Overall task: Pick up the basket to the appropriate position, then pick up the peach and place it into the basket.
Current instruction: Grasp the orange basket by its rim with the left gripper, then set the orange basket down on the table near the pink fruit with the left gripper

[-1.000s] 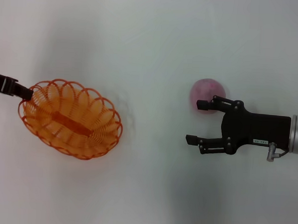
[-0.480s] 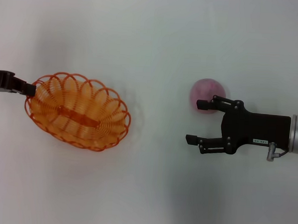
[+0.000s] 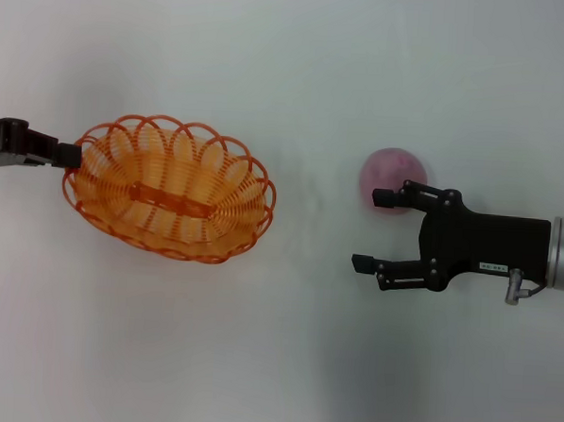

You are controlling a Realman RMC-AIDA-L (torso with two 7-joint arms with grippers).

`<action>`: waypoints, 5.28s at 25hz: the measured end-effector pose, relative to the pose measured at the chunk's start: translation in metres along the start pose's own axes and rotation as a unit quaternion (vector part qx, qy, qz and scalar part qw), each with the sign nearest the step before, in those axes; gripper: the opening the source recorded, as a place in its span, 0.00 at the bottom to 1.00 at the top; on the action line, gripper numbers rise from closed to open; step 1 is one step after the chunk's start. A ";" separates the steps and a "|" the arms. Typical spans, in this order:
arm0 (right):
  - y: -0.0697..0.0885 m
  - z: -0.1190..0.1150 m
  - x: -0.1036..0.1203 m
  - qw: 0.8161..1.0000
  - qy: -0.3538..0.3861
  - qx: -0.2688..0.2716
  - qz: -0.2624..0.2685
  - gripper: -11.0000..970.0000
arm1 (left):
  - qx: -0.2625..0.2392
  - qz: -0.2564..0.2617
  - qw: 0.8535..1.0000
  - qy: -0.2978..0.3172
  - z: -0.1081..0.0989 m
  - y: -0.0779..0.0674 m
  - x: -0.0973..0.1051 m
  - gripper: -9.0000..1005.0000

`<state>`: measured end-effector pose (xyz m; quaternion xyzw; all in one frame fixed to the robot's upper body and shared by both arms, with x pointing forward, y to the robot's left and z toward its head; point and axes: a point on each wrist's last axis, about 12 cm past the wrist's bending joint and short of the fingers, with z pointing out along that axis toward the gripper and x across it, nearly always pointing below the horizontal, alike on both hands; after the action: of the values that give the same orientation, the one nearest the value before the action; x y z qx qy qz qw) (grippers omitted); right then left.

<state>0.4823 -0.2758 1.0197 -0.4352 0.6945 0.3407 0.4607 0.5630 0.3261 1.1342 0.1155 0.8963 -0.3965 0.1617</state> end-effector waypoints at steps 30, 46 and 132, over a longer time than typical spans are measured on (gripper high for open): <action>-0.002 0.000 -0.001 1.000 0.001 0.002 -0.003 0.99 | 0.048 -0.116 0.989 -0.079 0.024 0.019 0.044 0.03; -0.002 0.001 -0.002 1.000 0.001 0.001 -0.006 0.99 | 0.043 -0.114 0.989 -0.079 0.038 0.021 0.058 0.04; -0.004 0.004 -0.005 1.000 -0.006 -0.001 -0.009 0.99 | -0.001 0.308 0.940 -0.147 0.033 0.023 0.090 0.88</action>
<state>0.4881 -0.2724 1.0232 -0.4395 0.6878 0.3396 0.4673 0.4942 0.3238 1.0641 0.3263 0.7832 -0.3392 0.4063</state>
